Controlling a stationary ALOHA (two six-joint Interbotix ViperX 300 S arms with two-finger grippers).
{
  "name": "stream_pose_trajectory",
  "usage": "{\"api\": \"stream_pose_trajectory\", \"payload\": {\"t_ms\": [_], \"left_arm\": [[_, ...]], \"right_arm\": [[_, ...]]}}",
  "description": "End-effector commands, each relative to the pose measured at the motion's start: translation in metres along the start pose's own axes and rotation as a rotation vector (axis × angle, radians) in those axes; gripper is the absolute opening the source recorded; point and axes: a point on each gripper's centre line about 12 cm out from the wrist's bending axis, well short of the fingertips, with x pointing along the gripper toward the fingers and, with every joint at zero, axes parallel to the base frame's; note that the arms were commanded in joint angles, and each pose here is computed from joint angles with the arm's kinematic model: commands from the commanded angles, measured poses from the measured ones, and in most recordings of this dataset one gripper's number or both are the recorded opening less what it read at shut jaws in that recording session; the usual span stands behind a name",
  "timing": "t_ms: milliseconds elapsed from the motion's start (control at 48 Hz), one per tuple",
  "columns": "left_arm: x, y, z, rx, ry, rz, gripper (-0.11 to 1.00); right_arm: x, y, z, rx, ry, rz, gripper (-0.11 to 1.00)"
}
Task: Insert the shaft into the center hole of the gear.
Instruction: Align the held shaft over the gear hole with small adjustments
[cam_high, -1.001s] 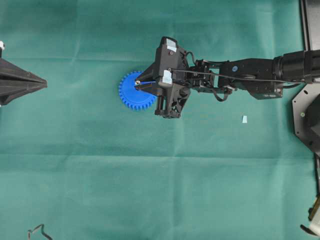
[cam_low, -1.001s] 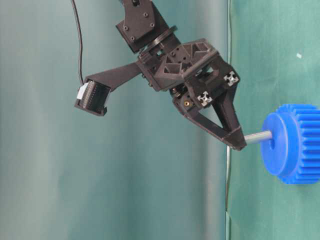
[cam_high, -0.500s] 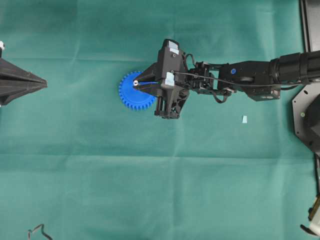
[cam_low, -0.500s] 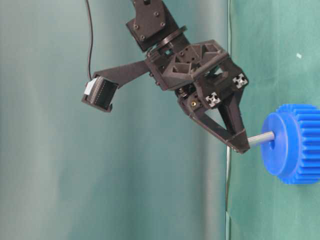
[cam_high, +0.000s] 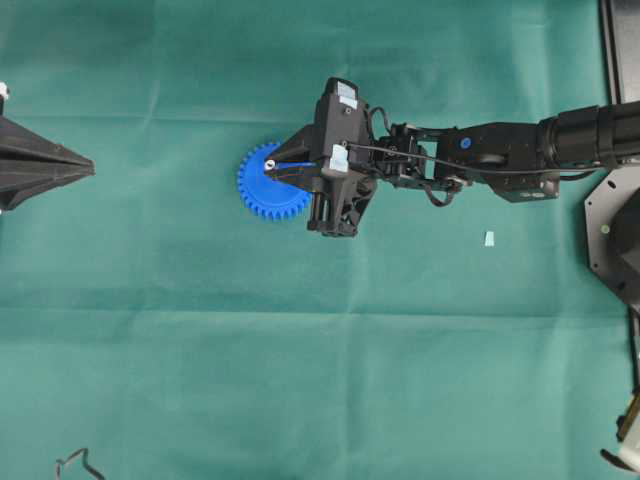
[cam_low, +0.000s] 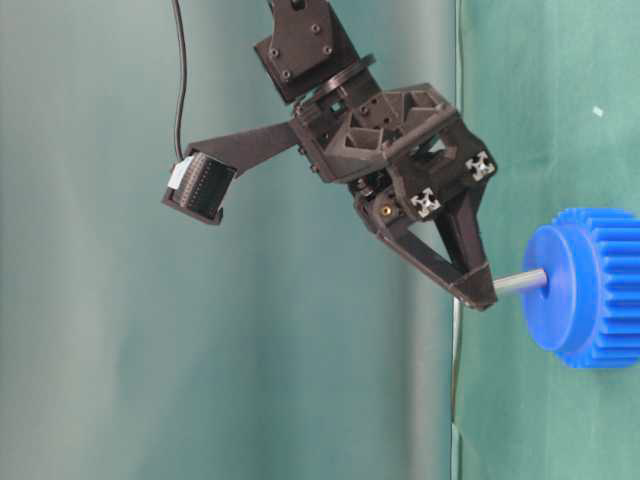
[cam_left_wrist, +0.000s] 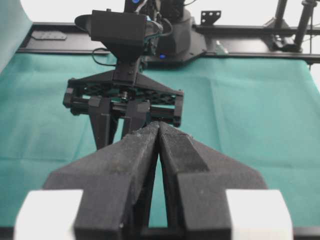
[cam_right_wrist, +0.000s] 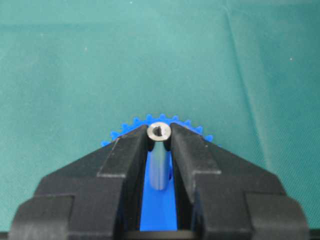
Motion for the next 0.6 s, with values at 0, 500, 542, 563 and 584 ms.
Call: {"api": "stream_pose_trajectory", "payload": {"t_ms": [0,500,542,563,584], "left_arm": [[0.0023,0.0000,0.0115,0.002,-0.032,0.000,0.02],[0.0022,0.0000,0.0111,0.002,-0.032,0.000,0.02],[0.0022,0.0003,0.0111,0.002,-0.032,0.001,0.02],[0.0022,0.0000,0.0111,0.002,-0.032,0.000,0.02],[0.0022,0.0000,0.0111,0.002,-0.032,0.000,0.02]], "right_arm": [[-0.0013,0.0028,0.0151,-0.003,-0.048,0.008,0.17],[0.0009,-0.0018,0.0155,-0.006,-0.070,0.000,0.17],[0.0024,-0.0014,0.0140,-0.005,-0.066,0.001,0.17],[0.0030,-0.0023,0.0125,-0.005,-0.064,-0.001,0.17],[0.0040,-0.0019,0.0109,-0.005,-0.060,0.000,0.17]]}}
